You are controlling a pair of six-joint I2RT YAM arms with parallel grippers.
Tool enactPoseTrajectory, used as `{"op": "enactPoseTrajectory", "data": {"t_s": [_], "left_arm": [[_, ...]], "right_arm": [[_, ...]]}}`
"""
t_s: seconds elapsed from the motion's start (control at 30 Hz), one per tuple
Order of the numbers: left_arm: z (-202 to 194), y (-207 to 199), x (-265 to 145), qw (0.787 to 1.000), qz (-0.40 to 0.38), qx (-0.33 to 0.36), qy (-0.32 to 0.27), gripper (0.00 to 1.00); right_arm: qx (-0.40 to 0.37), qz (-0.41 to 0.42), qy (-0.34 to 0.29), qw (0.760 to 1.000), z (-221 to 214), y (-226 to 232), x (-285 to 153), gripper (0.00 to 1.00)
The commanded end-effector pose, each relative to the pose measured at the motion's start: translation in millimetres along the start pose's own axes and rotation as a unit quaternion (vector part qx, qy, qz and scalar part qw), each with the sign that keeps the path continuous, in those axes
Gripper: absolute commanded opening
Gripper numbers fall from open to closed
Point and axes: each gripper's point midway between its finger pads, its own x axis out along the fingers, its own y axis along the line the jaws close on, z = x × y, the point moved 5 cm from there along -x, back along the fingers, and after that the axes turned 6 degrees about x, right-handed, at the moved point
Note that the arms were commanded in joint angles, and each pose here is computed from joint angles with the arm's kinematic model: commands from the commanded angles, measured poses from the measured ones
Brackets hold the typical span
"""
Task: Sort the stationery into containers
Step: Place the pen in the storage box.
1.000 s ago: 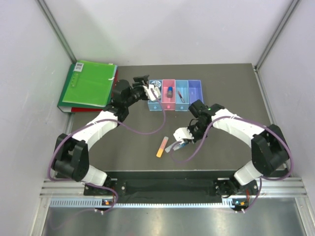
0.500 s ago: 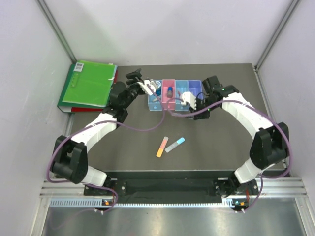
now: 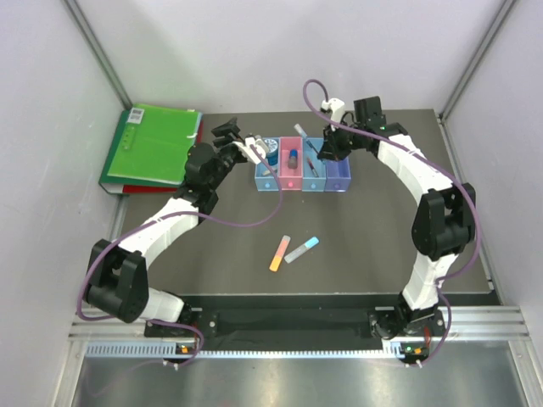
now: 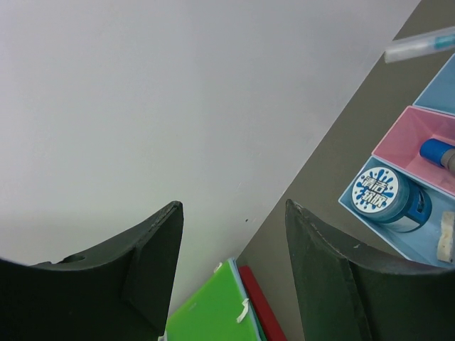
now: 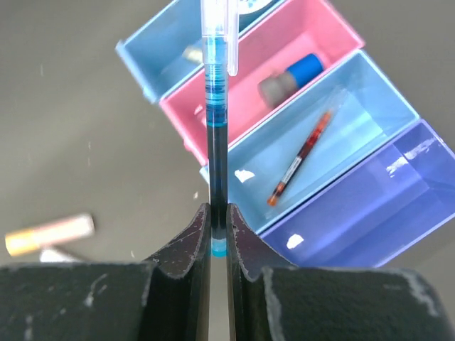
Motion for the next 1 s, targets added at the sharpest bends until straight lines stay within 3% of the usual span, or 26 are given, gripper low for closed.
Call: {"op": "enactPoseTrajectory", "data": {"t_s": [0.0, 0.33, 0.6, 0.97], "left_arm": [[10, 20, -9, 0.999, 0.037, 0.001, -0.009, 0.64], [8, 19, -7, 1.000, 0.029, 0.008, -0.002, 0.64], [7, 18, -6, 1.000, 0.023, 0.012, 0.001, 0.64], [6, 16, -2, 1.000, 0.018, 0.012, 0.001, 0.64]], "right_arm": [[0.088, -0.021, -0.083, 0.992, 37, -9, 7, 0.00], [0.195, -0.024, -0.082, 0.977, -2, -22, 43, 0.00], [0.230, -0.060, -0.061, 0.969, -36, -41, 54, 0.00], [0.234, -0.087, -0.058, 0.967, -43, -57, 62, 0.00]]}}
